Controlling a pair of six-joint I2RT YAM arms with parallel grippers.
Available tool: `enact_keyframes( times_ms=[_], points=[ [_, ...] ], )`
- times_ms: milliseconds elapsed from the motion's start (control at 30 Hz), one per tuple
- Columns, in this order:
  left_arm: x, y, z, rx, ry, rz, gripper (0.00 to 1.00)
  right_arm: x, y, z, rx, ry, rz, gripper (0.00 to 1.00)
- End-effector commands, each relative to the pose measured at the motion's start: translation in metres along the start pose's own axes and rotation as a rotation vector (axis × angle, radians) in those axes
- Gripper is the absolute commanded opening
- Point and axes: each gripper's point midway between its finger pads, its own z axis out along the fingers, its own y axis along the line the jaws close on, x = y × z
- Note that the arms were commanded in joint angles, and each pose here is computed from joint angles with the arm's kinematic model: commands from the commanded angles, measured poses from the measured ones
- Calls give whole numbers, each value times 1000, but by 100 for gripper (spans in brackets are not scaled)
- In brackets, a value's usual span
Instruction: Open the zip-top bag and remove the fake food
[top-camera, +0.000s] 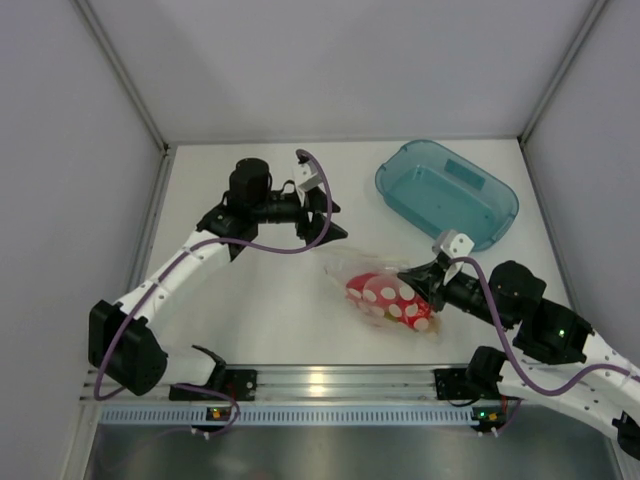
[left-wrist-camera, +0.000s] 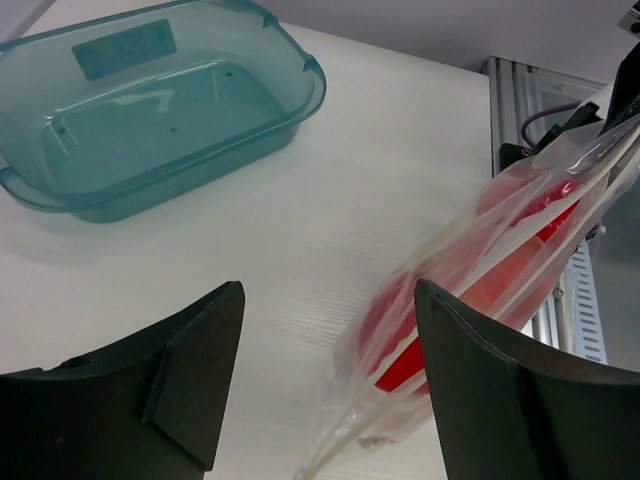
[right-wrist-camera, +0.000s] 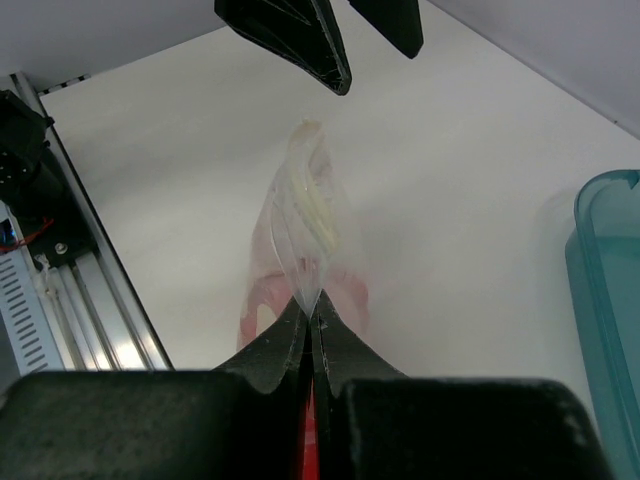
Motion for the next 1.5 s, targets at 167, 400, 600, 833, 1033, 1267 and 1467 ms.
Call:
enact_keyframes(
  times_ms=[167,400,600,833,1033,1267,1467],
  points=[
    [-14,-28,14,126,-39,72,71,-18,9,0,-51,-75,-14,0],
    [-1,-46,16,204,-21,49,69,-17,6,-1,-29,-72,-13,0],
    [1,-52,14,219,-20,40,70,-15,3,2,-11,-61,-10,0],
    [11,-60,18,238,-4,35,68,-18,3,0,-15,-81,-6,0],
    [4,-51,17,153,-13,33,70,-14,1,3,2,-59,-5,0],
    [-17,-49,7,70,-61,55,71,-12,-2,5,16,-51,-3,0],
    [-20,-65,-1,123,-75,76,71,-13,-6,4,37,-52,1,0]
  ],
)
